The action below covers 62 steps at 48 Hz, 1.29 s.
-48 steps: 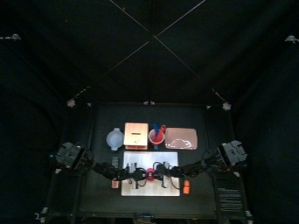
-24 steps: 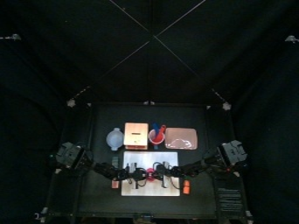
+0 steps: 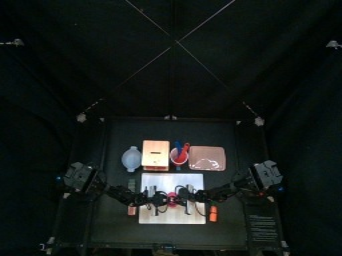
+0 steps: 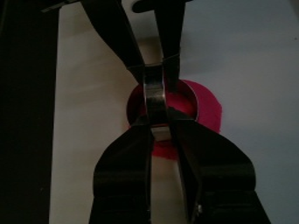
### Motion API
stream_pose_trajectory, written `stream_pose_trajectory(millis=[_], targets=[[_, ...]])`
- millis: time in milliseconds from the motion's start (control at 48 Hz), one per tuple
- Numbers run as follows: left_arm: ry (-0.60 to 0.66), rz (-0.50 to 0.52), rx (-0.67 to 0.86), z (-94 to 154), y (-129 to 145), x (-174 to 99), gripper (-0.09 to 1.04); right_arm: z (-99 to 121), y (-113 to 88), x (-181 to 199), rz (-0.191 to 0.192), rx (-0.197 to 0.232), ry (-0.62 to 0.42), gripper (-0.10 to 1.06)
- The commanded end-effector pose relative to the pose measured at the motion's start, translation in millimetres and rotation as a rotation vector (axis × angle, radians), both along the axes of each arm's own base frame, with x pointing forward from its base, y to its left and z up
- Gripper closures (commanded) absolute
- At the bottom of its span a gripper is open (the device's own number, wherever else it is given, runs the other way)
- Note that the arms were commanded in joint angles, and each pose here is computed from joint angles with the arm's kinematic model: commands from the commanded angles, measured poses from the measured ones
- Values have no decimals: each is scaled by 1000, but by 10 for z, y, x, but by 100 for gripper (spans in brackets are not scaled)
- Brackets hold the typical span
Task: Get the cutter from the drawer then cut the dough then place the extra dough in the bowl
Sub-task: Cut the dough
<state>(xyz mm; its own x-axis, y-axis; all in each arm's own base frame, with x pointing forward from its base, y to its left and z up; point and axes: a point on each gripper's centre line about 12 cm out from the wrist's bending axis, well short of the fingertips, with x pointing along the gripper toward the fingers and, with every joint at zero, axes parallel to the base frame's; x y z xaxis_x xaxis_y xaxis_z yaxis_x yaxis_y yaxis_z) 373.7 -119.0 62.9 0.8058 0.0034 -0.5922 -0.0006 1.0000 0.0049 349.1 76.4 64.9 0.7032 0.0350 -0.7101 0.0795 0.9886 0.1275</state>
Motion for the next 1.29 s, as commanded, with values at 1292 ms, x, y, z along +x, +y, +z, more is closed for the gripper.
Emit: stream_pose_trajectory(millis=[1292], targets=[[-201, 20, 1, 591, 114, -31, 14, 494, 33, 205, 31, 32, -118, 8]])
